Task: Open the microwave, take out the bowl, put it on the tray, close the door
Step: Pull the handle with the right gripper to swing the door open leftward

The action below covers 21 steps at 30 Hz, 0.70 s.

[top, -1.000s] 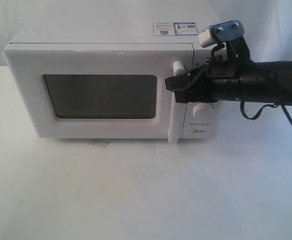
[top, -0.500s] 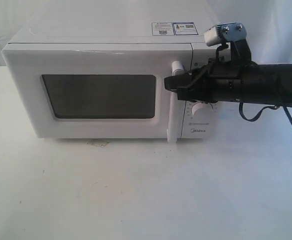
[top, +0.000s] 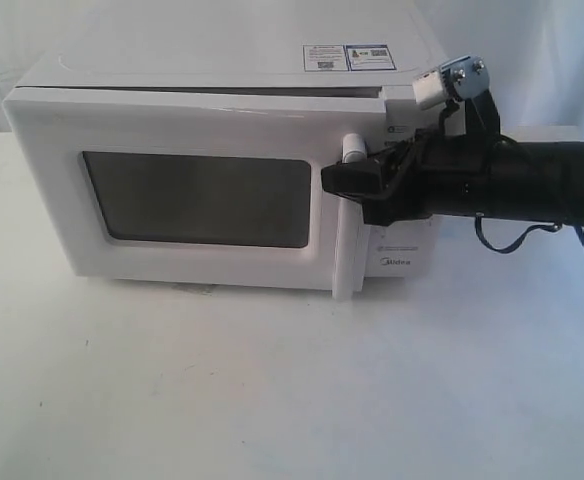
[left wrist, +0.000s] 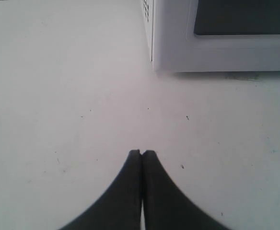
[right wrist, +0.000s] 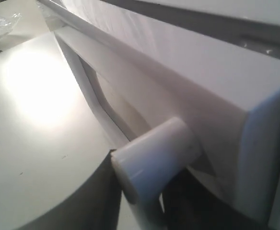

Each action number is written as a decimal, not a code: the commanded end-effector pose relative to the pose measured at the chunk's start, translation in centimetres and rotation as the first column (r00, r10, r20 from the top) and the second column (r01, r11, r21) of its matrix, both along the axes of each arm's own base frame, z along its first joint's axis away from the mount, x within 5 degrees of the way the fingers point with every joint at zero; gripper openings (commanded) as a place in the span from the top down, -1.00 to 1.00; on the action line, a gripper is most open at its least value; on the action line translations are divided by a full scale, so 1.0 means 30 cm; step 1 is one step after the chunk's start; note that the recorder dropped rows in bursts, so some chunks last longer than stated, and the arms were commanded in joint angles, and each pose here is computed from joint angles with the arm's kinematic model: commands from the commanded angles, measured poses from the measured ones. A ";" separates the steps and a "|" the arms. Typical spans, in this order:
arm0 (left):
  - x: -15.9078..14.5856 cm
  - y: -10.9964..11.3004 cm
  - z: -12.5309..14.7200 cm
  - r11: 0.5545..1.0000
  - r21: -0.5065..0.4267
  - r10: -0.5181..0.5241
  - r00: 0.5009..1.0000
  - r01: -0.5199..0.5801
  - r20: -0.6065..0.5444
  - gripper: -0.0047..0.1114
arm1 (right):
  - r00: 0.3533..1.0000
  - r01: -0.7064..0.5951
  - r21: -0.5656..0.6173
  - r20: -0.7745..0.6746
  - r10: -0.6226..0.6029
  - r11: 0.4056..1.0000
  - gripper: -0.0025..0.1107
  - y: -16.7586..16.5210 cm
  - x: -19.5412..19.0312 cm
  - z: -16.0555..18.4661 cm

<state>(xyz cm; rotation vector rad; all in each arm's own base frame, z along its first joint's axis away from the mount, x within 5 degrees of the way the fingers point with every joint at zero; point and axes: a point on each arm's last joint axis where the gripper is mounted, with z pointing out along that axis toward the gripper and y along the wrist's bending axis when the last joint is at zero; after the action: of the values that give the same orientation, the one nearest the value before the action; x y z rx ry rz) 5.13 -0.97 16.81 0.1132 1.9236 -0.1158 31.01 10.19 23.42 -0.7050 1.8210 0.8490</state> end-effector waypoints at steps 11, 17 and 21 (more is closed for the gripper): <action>-0.001 0.000 -0.004 1.000 -0.004 0.003 1.000 -0.003 -0.003 0.92 | 0.955 -0.297 0.039 0.017 0.297 0.954 0.73 0.059 -0.192 0.037; -0.001 0.000 -0.004 1.000 -0.004 0.003 1.000 -0.003 -0.003 0.92 | 0.954 -0.297 0.045 -0.028 0.299 0.954 -0.03 0.048 -0.268 0.064; -0.001 0.000 -0.004 1.000 -0.004 0.003 1.000 -0.003 -0.003 0.92 | 0.969 -0.245 -0.062 -0.031 0.244 0.967 -0.02 0.020 -0.342 0.097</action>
<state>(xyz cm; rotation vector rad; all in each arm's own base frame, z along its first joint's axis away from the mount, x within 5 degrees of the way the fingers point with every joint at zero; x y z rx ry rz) 5.13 -0.97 16.81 0.1132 1.9236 -0.1158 22.22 10.92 25.61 -0.9601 1.8039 0.9743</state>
